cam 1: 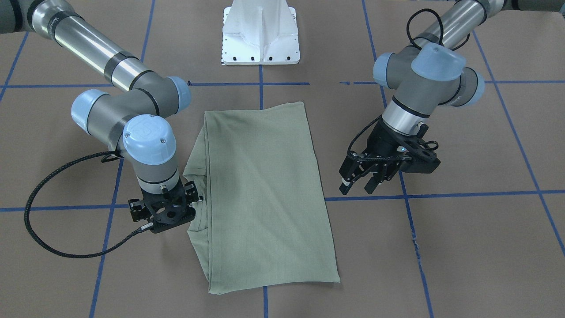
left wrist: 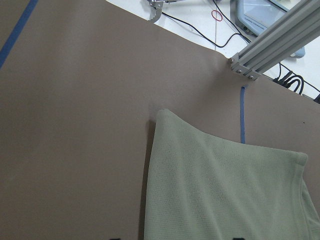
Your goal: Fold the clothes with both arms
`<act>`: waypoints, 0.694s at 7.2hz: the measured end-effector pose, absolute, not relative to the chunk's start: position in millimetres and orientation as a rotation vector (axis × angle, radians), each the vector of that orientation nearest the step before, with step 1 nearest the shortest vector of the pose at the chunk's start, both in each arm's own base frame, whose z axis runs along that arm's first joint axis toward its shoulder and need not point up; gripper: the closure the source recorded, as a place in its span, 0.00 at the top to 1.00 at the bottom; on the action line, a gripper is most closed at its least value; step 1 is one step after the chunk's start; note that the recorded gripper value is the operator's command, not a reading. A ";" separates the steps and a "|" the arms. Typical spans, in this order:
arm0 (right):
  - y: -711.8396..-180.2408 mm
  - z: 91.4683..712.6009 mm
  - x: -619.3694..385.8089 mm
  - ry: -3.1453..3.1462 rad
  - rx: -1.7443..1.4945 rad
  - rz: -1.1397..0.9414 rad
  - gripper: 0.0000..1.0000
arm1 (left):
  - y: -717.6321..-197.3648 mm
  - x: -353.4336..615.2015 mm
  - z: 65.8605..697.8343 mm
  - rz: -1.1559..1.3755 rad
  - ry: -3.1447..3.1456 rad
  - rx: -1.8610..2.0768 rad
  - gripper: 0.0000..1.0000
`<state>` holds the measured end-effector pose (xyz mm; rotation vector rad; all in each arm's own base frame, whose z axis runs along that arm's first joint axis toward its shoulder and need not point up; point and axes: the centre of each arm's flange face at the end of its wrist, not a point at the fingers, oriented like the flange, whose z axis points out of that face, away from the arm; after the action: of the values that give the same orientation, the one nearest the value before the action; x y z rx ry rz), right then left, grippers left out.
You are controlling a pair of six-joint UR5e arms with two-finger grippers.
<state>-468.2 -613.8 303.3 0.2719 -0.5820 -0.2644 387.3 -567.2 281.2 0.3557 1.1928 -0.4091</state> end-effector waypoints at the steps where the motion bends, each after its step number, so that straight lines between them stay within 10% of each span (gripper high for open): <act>1: -587.6 290.2 -462.3 -0.625 0.255 -0.174 0.89 | -565.1 387.1 278.1 -0.405 1.198 0.354 0.80; 5: -452.1 263.5 -480.6 -0.802 0.045 0.360 0.85 | -557.9 384.3 273.1 -0.382 1.214 0.341 0.79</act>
<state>-480.6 -452.1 263.5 0.0451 -0.8021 0.3600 384.3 -557.9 273.1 0.3411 1.2145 -0.3819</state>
